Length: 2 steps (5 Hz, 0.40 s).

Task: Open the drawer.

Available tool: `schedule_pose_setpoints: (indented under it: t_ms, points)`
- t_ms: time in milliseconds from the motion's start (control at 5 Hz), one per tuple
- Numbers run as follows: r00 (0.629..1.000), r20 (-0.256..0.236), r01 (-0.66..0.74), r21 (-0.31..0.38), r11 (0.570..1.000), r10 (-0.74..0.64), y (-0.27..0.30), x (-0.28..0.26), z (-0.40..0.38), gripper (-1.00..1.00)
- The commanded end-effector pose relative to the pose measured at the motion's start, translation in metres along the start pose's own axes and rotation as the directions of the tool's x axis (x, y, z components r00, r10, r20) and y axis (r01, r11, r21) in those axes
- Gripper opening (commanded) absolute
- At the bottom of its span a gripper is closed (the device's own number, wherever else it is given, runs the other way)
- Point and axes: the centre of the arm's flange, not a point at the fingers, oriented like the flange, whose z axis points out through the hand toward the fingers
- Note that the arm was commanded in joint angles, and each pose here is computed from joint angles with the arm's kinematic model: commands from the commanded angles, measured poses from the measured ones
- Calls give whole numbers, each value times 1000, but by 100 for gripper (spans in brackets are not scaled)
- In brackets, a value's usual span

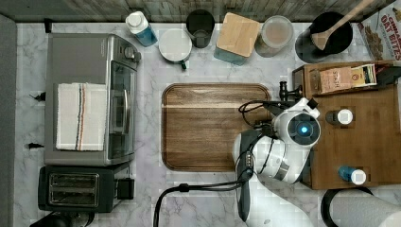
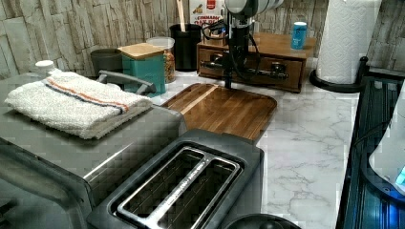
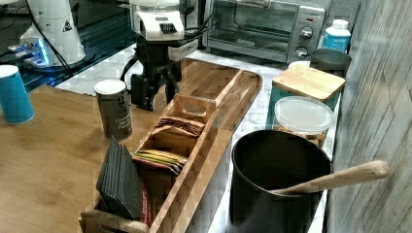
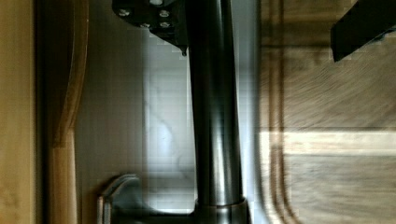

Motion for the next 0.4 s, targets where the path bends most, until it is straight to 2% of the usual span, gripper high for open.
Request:
schedule_pose_setpoints:
  t_ms: [200, 400]
  points:
    - [998, 5, 63, 140, 988, -65, -106, 2, 6, 100]
    - [998, 14, 63, 132, 989, -65, -156, -10, 8, 100]
